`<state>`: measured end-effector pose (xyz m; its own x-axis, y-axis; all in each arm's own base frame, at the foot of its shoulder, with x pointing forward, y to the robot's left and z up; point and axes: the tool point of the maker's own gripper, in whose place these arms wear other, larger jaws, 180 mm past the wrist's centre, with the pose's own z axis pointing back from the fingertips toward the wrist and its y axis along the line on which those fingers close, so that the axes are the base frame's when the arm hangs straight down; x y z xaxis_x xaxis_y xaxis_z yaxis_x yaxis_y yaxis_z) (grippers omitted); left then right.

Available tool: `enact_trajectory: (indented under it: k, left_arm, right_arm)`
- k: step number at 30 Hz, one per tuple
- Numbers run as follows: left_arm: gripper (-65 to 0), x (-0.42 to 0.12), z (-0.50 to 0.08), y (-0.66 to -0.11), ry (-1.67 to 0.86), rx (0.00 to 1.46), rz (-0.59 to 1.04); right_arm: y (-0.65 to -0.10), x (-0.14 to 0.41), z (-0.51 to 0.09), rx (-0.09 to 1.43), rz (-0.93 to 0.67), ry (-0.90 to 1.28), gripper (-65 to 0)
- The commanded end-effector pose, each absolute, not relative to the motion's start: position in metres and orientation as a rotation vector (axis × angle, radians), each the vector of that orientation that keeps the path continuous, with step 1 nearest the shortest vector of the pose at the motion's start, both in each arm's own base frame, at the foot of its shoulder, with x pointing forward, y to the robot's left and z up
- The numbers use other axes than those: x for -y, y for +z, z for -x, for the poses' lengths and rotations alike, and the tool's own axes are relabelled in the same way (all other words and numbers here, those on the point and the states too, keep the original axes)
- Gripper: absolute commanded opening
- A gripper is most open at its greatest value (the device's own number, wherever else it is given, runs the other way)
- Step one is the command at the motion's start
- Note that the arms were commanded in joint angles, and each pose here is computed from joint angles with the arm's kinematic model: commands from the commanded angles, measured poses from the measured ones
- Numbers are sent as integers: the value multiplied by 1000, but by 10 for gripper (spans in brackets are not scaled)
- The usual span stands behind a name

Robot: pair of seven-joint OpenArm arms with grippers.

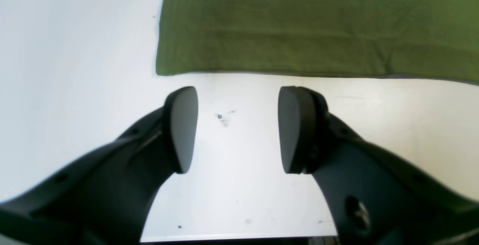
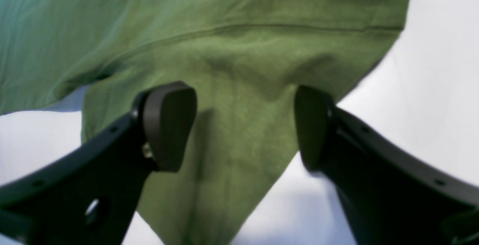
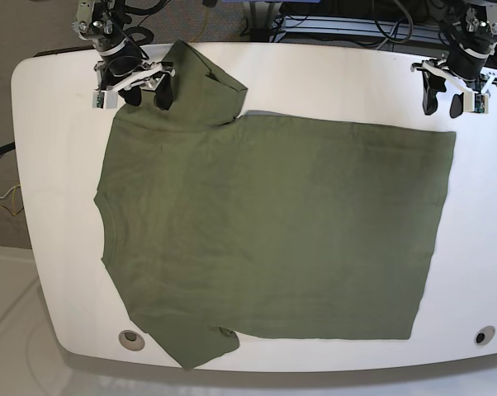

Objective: Fold the T-shirt properly

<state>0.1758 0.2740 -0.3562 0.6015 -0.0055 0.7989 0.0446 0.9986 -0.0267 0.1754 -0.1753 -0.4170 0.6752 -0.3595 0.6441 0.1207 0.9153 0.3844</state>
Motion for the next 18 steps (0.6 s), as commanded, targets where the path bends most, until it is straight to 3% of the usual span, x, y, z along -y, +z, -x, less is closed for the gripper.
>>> enact_trajectory:
  k: [1, 11, 18]
  left_arm:
    - [-331, -275, -181, -347, -35, 959, 50]
    - [-337, -265, -182, -343, -40, 974, 90]
    - [-337, -269, -183, -339, -46, 983, 70]
  right_arm:
    - [-421, 176, -169, 749, -318, -273, -231]
    - [-407, 150, -181, 746, -549, -328, -251]
    - [-405, 145, -184, 757, -615, -399, -313]
